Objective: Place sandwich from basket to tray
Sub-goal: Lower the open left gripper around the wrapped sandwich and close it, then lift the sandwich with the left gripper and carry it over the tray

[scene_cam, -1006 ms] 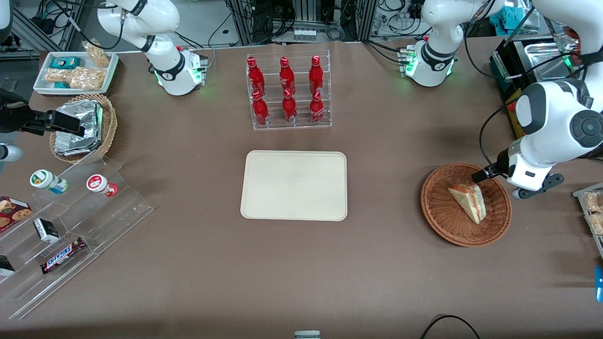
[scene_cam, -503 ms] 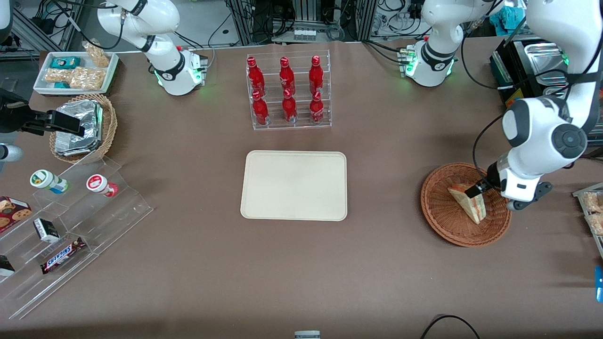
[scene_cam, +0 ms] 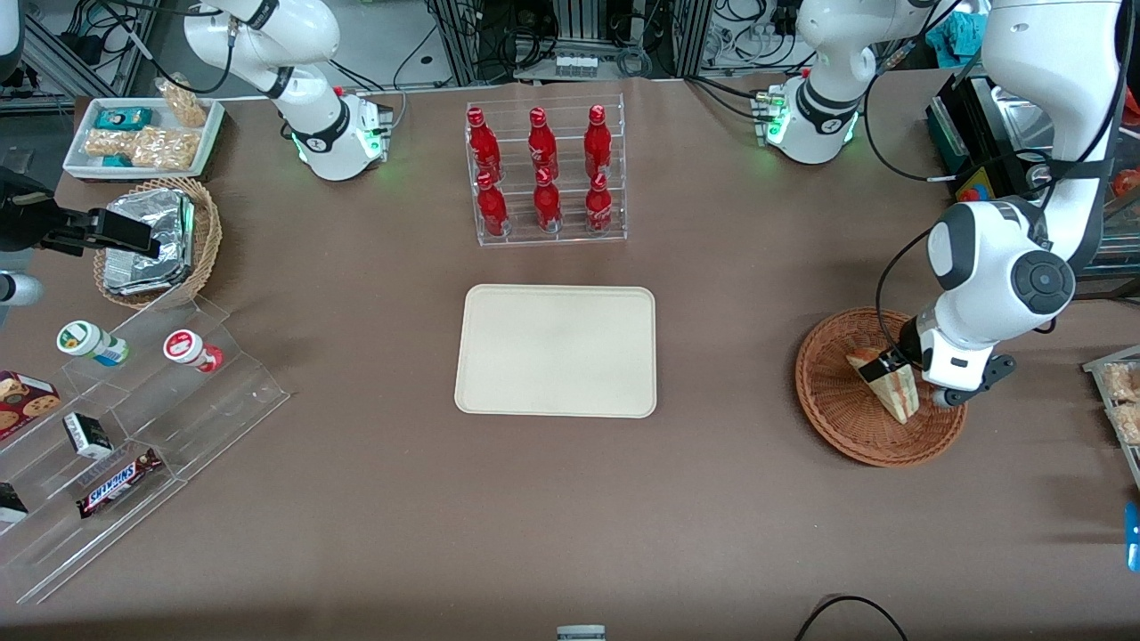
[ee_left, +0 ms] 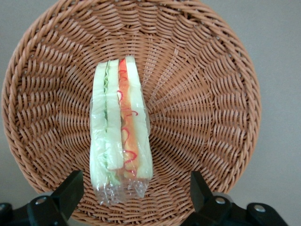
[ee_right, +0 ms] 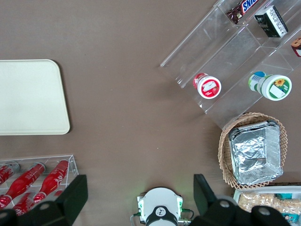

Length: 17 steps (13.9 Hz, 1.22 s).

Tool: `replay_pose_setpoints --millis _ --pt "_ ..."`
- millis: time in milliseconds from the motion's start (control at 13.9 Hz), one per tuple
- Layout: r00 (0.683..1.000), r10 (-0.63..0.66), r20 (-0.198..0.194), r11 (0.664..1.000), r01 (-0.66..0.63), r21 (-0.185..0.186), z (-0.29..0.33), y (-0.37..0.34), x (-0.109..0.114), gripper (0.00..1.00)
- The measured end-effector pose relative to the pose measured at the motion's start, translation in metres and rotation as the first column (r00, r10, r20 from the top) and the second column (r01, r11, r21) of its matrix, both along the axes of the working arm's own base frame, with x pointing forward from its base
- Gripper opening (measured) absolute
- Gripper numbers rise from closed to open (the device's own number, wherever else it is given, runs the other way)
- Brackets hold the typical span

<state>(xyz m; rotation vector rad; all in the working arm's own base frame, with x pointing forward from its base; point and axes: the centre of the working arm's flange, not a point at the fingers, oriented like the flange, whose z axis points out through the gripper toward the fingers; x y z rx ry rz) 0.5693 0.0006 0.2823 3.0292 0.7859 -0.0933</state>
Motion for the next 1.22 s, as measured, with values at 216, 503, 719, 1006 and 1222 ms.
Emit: replay_pose_setpoints --millis 216,503,719,1006,1222 --pt "1.0 0.009 -0.026 1.0 -0.009 -0.003 -0.015 0.005 -0.001 1.0" --pt "0.999 0.022 -0.024 1.0 -0.022 -0.005 -0.028 0.012 0.0 1.0" --pt "0.999 0.036 -0.022 0.999 -0.036 -0.001 -0.031 0.02 0.002 1.0" --pt "0.999 0.039 -0.021 0.999 -0.039 -0.001 -0.03 0.022 0.003 0.85" --pt "0.999 0.039 -0.032 0.999 -0.039 -0.002 -0.037 0.022 0.002 0.77"
